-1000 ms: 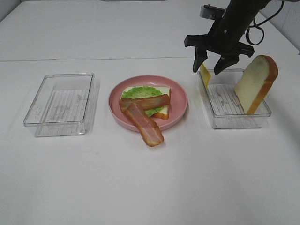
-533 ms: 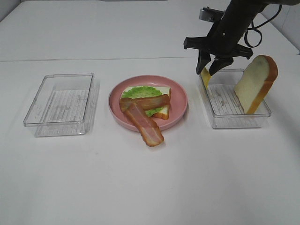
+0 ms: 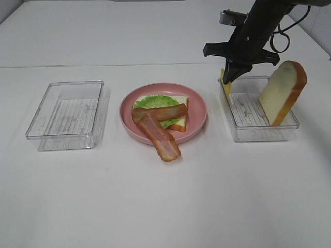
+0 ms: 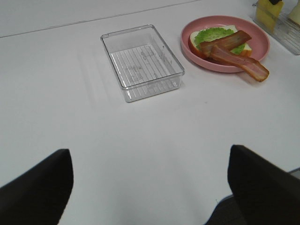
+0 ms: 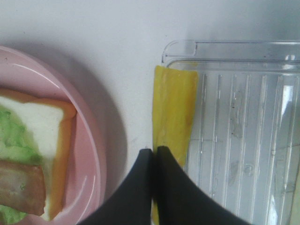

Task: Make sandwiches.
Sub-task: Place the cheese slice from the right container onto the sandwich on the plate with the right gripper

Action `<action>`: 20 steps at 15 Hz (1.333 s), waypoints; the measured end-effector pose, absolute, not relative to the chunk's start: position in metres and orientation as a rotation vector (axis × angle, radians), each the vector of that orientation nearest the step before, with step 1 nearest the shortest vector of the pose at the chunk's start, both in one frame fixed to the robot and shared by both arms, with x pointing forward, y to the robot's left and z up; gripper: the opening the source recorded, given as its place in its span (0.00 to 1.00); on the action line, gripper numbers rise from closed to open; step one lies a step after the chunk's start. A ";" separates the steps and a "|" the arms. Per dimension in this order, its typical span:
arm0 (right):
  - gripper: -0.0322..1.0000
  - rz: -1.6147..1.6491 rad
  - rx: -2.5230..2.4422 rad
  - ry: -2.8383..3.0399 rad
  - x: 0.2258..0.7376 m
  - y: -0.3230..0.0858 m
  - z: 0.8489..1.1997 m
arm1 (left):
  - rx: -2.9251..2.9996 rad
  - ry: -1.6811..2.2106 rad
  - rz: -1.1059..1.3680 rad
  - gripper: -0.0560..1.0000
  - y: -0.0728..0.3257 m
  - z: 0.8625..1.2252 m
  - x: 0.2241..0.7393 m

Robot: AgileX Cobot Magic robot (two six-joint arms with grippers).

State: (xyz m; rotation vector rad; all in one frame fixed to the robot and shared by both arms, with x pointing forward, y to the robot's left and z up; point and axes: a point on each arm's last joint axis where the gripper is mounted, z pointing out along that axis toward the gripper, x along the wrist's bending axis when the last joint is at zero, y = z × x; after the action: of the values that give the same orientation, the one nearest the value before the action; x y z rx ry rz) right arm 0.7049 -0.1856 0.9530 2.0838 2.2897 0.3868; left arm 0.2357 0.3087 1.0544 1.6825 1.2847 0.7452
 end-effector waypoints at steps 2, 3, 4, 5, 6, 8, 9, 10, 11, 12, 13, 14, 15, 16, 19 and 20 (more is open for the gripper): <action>0.03 0.408 2.072 2.282 0.704 -0.186 0.962 | 1.682 1.285 0.745 0.85 0.309 1.054 0.236; 0.03 0.427 2.063 2.275 0.703 -0.186 0.970 | 1.682 1.285 0.745 0.85 0.309 1.054 0.236; 0.03 0.457 2.050 2.264 0.701 -0.186 0.982 | 1.682 1.285 0.745 0.85 0.309 1.054 0.236; 0.03 0.493 2.036 2.259 0.698 -0.186 0.993 | 1.682 1.285 0.745 0.85 0.309 1.054 0.236; 0.03 0.532 2.034 2.256 0.696 -0.185 1.003 | 1.682 1.285 0.745 0.85 0.309 1.054 0.236; 0.03 0.660 2.011 2.297 0.691 -0.179 1.020 | 1.682 1.285 0.745 0.85 0.309 1.054 0.236; 0.03 0.741 2.021 2.330 0.689 -0.173 1.024 | 1.682 1.285 0.745 0.85 0.309 1.054 0.236; 0.03 0.913 2.015 2.438 0.684 -0.158 1.029 | 1.682 1.285 0.745 0.85 0.309 1.054 0.236; 0.03 0.981 1.989 2.483 0.681 -0.146 1.031 | 1.682 1.285 0.745 0.85 0.309 1.054 0.236; 0.03 1.034 1.968 2.521 0.677 -0.132 1.033 | 1.682 1.285 0.745 0.85 0.309 1.054 0.236; 0.03 1.060 1.937 2.558 0.672 -0.118 1.033 | 1.682 1.285 0.745 0.85 0.309 1.054 0.236; 0.03 1.073 1.914 2.595 0.668 -0.102 1.030 | 1.682 1.285 0.745 0.85 0.309 1.054 0.236; 0.03 1.080 1.908 2.632 0.664 -0.087 1.023 | 1.682 1.285 0.745 0.85 0.309 1.054 0.236; 0.03 1.077 1.908 2.655 0.662 -0.079 1.018 | 1.682 1.285 0.745 0.85 0.309 1.054 0.236; 0.03 1.033 1.966 2.738 0.658 -0.050 0.979 | 1.682 1.285 0.745 0.85 0.309 1.054 0.236; 0.03 1.008 2.008 2.732 0.660 -0.049 0.966 | 1.682 1.285 0.745 0.85 0.309 1.054 0.236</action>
State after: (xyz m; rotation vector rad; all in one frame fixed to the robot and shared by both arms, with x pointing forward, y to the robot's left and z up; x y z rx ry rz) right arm 0.6605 -0.0491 0.9662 2.0084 2.7319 1.0077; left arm 0.2357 0.3087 1.0544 1.6825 1.2847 0.7452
